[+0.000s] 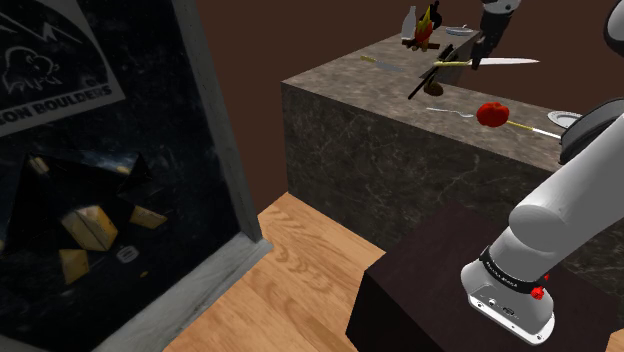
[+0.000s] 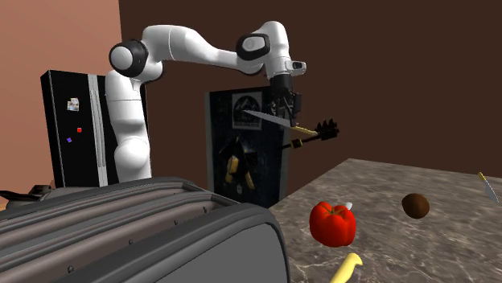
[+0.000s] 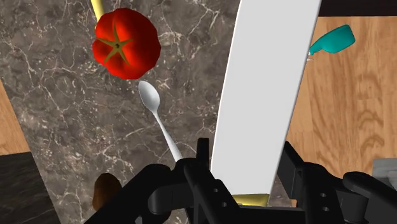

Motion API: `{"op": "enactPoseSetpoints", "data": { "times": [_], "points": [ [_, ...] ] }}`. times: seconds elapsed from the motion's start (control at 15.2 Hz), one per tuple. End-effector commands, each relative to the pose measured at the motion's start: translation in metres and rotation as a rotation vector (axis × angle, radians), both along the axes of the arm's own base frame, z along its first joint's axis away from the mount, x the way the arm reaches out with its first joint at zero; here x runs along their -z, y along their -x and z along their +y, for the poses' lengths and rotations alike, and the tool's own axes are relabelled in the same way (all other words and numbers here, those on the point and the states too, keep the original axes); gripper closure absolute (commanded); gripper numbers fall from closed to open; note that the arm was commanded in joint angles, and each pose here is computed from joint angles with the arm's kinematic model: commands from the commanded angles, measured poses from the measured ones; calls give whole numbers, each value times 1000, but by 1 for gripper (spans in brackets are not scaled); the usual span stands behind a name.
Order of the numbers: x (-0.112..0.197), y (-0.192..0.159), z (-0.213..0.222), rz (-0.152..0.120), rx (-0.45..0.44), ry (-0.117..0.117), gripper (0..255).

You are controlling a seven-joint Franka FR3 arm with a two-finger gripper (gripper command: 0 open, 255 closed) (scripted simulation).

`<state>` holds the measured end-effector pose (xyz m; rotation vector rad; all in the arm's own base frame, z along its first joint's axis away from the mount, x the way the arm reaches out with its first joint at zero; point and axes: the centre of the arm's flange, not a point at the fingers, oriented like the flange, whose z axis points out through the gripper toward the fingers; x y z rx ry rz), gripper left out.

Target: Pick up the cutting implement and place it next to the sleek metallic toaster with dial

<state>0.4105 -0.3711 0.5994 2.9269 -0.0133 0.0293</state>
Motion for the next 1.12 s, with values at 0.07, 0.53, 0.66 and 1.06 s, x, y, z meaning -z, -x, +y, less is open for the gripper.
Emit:
{"op": "enactPoseSetpoints", "data": {
  "times": [0.07, 0.53, 0.66, 1.06],
  "points": [
    [-16, 0, 0, 0, 0, 0, 255],
    [-25, 59, -30, 0, 0, 0, 255],
    [-25, 83, -41, 0, 0, 0, 255],
    [-25, 153, -77, 0, 0, 0, 255]
  ]
}}
